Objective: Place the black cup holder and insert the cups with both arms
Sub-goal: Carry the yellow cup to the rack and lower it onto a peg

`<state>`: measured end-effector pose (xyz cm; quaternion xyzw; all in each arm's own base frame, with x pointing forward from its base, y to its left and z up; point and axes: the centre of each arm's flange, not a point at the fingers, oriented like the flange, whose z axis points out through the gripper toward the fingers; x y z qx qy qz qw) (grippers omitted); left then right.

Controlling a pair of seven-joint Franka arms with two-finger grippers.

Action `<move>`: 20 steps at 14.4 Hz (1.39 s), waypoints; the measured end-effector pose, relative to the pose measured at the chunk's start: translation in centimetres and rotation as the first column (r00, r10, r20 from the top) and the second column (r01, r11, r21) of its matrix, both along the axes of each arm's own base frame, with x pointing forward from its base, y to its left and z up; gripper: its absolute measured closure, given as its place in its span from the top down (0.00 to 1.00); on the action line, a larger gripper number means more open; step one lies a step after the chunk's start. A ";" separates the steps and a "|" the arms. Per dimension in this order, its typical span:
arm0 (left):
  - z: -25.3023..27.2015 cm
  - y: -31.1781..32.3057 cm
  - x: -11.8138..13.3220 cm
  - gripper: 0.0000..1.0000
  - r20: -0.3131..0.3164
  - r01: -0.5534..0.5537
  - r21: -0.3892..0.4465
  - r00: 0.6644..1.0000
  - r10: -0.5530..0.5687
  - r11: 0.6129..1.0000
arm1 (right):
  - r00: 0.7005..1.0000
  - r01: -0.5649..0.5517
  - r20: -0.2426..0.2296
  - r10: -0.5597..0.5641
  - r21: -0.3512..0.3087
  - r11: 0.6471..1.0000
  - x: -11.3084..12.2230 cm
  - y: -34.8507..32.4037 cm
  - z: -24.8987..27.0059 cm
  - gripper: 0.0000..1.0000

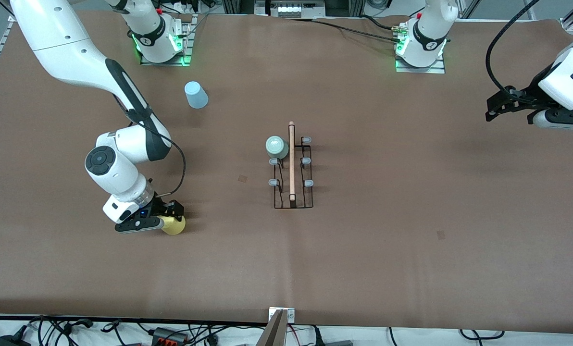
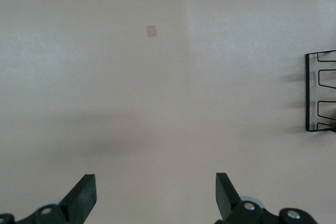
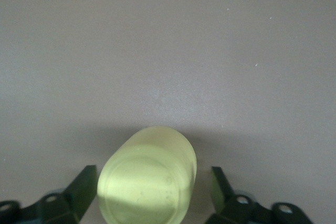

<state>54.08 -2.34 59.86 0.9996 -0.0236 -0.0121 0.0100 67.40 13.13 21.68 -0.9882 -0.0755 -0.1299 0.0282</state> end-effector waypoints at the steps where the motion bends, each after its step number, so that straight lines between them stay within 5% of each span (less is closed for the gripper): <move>1: 0.0 0.0 0.0 1.00 0.000 0.000 0.000 1.000 0.000 1.000 | 1.000 -0.003 0.001 0.003 0.000 1.000 0.0 0.1 0.0 0.79; 2: 0.0 0.0 0.0 1.00 0.000 0.000 0.000 1.000 0.000 1.000 | 1.000 -0.009 0.006 0.009 -0.001 1.000 0.1 0.3 0.2 0.69; 4: 0.0 0.0 0.0 1.00 0.000 0.001 0.000 1.000 -0.001 1.000 | 1.000 -0.028 0.012 0.028 -0.011 1.000 0.3 1.1 1.1 0.67; 7: 0.0 -0.1 0.0 1.00 0.000 0.002 0.000 1.000 -0.002 1.000 | 0.997 -0.049 -0.059 0.046 -0.059 0.997 -0.2 2.7 5.7 0.67; 10: 0.0 -0.2 0.0 1.00 0.000 0.004 0.000 1.000 -0.004 1.000 | 0.991 0.062 -0.109 -0.071 -0.088 0.994 -2.7 5.6 14.4 0.67; 13: 0.0 -0.4 0.0 1.00 0.001 0.007 0.000 1.000 -0.007 1.000 | 0.964 0.245 -0.106 -0.246 -0.016 0.969 -6.6 12.6 20.0 0.67; 20: 0.0 -0.4 0.0 1.00 0.001 0.008 0.000 1.000 -0.008 1.000 | 0.886 0.462 -0.127 -0.446 0.168 0.871 -13.0 28.0 19.0 0.67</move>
